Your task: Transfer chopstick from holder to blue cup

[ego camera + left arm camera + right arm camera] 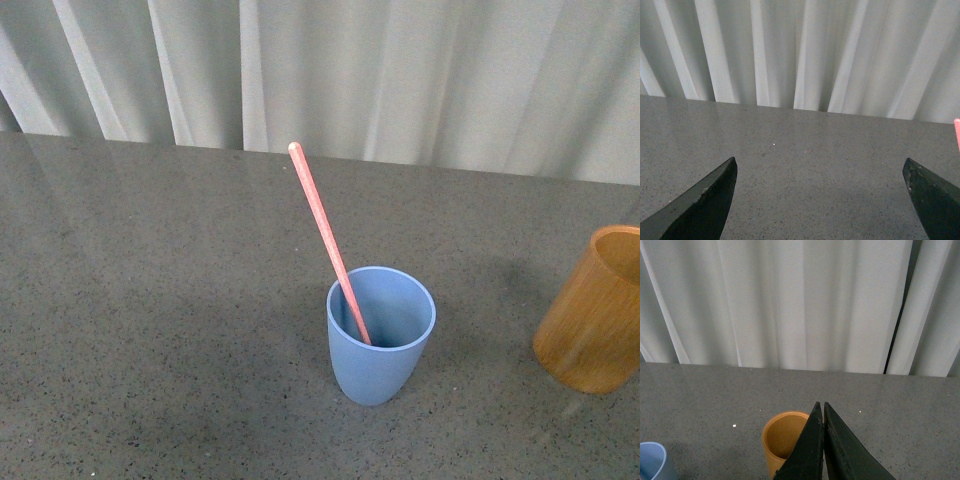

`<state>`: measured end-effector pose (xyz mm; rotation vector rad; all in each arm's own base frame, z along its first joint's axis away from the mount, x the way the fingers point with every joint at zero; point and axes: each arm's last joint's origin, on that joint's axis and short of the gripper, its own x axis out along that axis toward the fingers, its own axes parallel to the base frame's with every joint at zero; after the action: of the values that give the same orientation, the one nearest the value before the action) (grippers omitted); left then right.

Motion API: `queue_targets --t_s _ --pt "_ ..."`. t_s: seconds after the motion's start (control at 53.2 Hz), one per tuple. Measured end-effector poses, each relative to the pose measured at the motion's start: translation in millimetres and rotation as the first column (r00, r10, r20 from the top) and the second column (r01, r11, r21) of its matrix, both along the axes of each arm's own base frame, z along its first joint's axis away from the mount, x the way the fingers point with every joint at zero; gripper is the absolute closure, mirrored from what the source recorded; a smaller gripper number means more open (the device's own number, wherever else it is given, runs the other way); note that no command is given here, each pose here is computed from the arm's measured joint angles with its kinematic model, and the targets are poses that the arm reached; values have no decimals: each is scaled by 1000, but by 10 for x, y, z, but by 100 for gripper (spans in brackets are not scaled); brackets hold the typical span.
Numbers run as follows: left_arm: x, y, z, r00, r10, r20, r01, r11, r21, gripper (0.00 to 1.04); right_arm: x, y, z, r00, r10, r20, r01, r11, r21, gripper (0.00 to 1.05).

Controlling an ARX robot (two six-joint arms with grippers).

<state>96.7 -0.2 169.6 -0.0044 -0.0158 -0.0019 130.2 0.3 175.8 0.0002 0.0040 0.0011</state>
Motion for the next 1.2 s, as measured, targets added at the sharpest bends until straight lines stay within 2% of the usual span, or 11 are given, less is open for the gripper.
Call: queue_targets --t_s 1.203 --pt "-1 0 1 1000 0 1 0 1000 0 7 -337 -1 -46 1000 0 25 0 1000 0 104"
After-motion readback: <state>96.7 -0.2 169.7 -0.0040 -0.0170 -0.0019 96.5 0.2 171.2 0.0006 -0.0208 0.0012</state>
